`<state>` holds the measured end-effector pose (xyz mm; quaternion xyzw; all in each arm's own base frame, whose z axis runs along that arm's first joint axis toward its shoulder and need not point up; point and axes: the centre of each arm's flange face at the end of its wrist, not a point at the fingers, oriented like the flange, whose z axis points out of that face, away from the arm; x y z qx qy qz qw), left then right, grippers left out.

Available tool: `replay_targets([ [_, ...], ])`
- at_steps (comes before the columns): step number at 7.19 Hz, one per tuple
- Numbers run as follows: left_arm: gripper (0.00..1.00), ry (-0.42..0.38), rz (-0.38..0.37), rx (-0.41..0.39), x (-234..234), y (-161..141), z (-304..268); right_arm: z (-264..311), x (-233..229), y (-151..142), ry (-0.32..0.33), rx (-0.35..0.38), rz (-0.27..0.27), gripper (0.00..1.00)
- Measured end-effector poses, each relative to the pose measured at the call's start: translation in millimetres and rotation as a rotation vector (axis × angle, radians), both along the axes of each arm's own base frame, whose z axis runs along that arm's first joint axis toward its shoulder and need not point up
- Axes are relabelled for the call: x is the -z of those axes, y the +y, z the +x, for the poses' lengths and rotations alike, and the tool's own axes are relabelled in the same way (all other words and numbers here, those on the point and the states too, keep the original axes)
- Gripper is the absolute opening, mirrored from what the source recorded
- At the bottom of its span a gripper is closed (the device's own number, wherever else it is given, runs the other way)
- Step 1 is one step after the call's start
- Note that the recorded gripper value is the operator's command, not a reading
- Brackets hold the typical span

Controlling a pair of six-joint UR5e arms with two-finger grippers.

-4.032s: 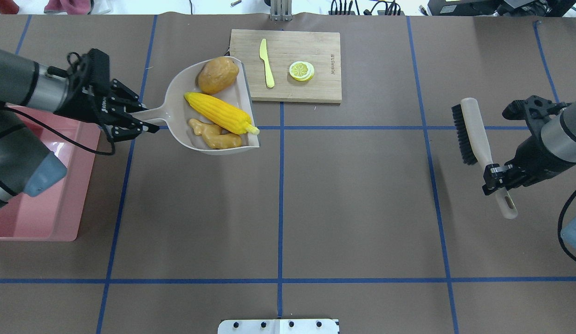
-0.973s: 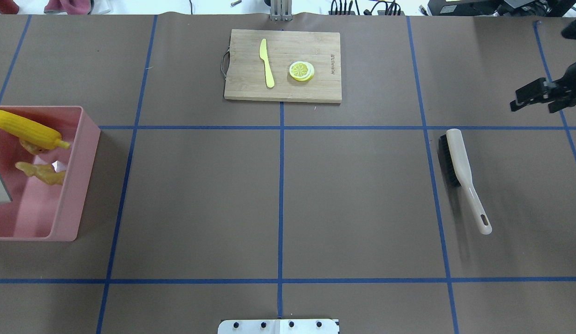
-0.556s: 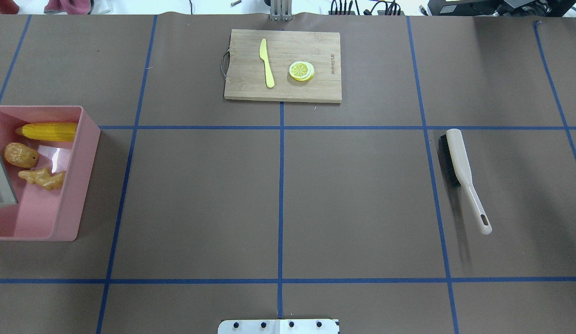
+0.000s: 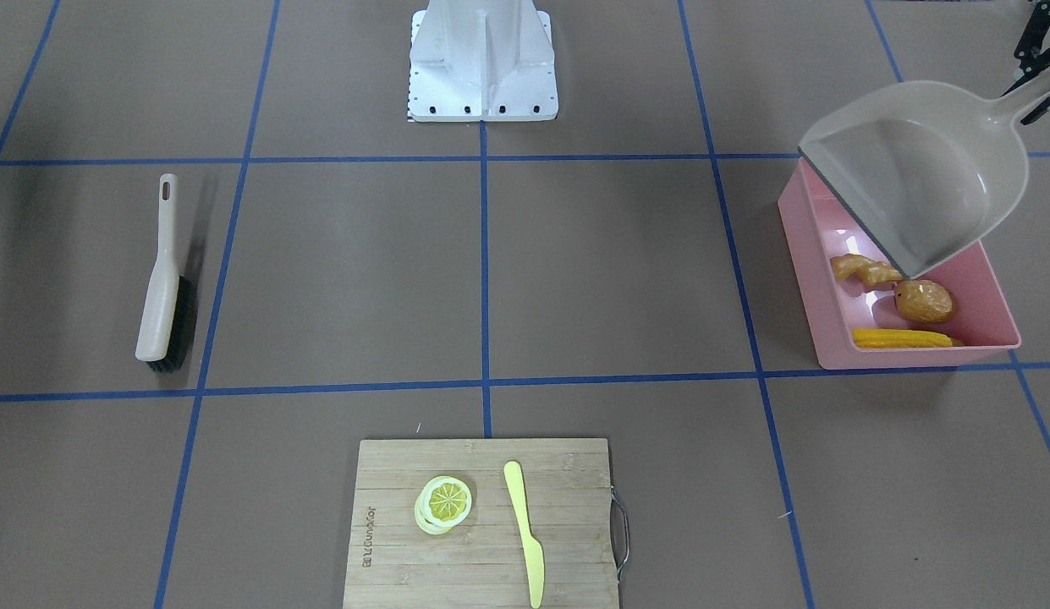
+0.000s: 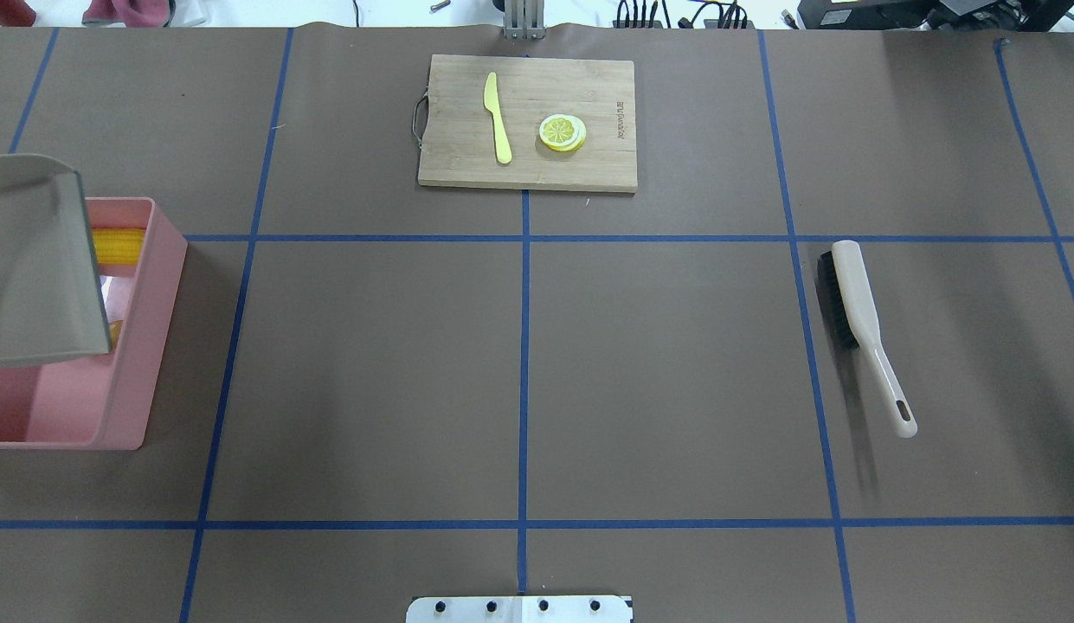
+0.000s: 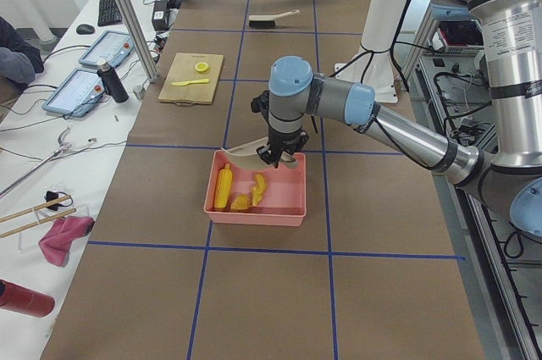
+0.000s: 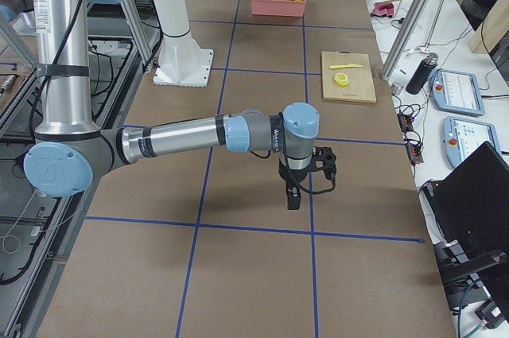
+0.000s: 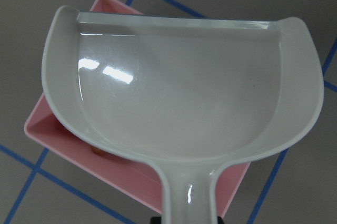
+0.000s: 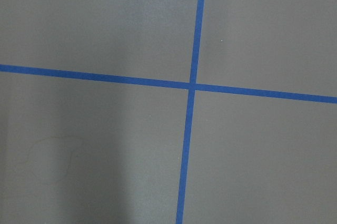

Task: Sweep and dump trash into bin
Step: 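Tip the dustpan into the pink bin with the left gripper while the right arm retracts, then bring the empty dustpan back and lower it onto the table with the left gripper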

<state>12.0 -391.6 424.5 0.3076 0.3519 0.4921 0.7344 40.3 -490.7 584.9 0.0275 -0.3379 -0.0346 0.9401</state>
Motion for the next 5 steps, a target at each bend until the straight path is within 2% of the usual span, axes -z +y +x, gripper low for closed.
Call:
replay_targets([
  [2, 0.0, 0.06, 0.106, -0.025, 23, -23, 67, -1, -10, -7, -0.004, -0.002, 0.022, 1.0],
  [5, 0.0, 0.14, 0.263, -0.068, 64, -25, 226, -2, -7, -11, -0.017, -0.004, 0.036, 1.0],
])
